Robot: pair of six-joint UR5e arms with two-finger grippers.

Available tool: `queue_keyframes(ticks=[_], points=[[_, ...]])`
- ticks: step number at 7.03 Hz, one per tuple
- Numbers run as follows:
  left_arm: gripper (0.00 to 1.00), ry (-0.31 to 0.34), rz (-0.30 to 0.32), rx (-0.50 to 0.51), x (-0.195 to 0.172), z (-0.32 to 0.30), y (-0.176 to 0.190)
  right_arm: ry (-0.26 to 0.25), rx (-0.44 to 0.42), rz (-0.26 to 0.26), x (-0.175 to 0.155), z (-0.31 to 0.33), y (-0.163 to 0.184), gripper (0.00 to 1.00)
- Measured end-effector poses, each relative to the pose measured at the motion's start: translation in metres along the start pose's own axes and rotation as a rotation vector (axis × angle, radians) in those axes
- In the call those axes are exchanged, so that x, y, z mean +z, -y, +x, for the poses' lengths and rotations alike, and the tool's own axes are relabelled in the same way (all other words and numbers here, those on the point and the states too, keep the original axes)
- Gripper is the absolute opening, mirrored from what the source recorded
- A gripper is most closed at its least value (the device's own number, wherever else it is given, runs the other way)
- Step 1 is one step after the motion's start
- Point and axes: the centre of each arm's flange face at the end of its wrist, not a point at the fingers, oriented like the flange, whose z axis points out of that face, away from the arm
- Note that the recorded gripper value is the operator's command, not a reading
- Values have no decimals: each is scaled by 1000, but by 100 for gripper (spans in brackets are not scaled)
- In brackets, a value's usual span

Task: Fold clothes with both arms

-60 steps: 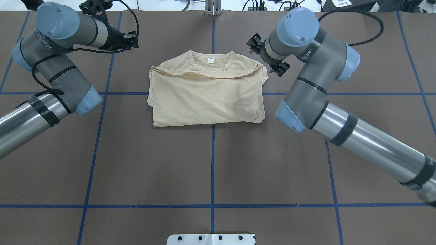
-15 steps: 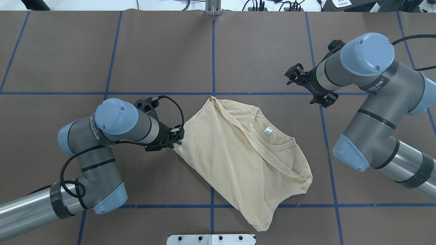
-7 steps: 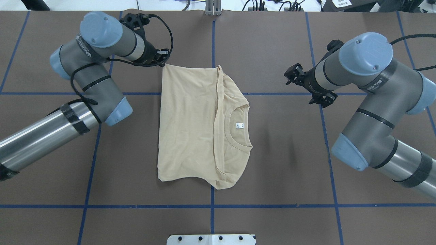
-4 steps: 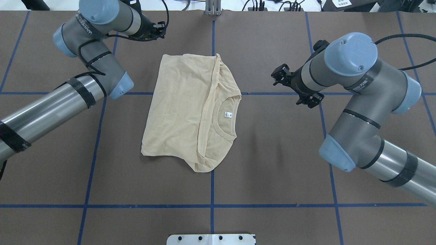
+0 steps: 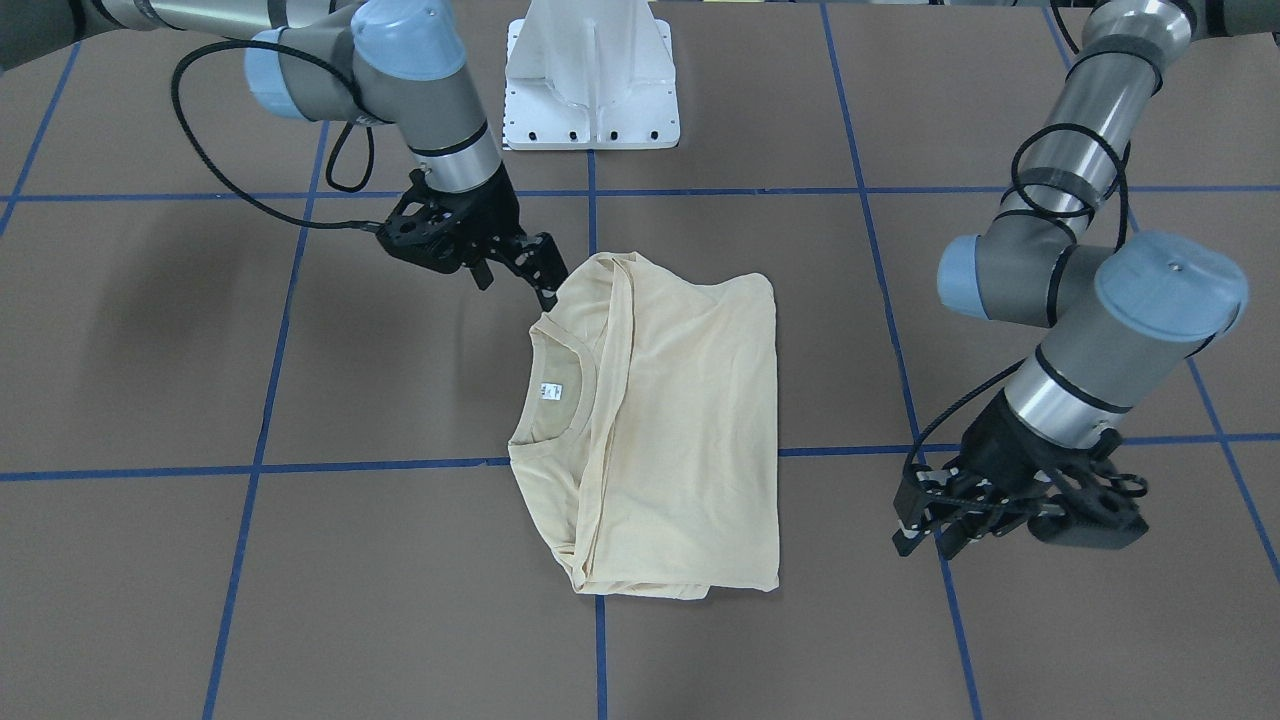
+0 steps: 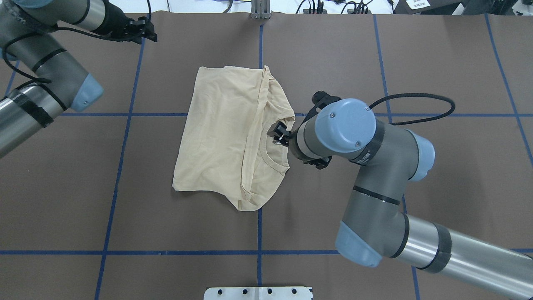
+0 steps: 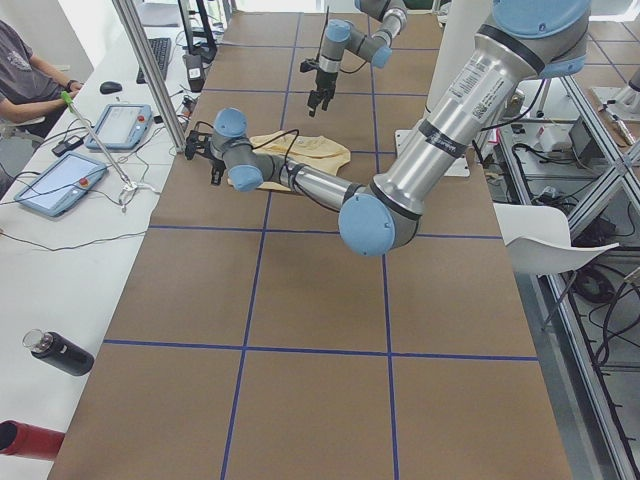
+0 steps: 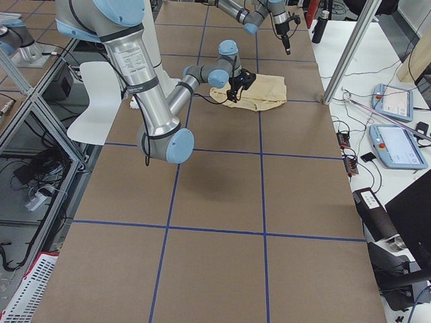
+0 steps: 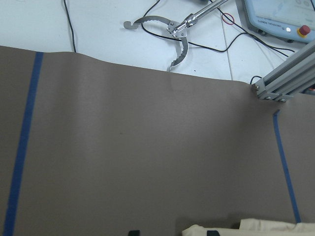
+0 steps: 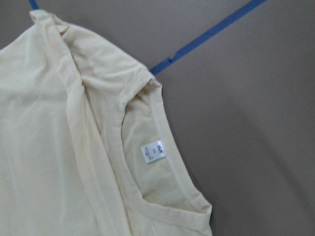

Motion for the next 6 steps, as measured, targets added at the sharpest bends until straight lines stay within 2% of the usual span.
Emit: queue_keyframes(ticks=[1,3,4,5,6], points=[[55,7,4,16,-12,-20,-8,-3,-98,-28,12,-18,-31,72],[55,16,3,22,-20,-36,-19,-23,-404,-69,36,-41,-62,43],[55,19,3,19,-21,-39,-20,-32,-546,-120,45,-40,-70,42],[55,21,5,16,-21,-41,-20,-38,-647,-195,52,-36,-77,41],[55,25,6,12,-22,-45,-21,-41,-712,-242,58,-37,-81,41]])
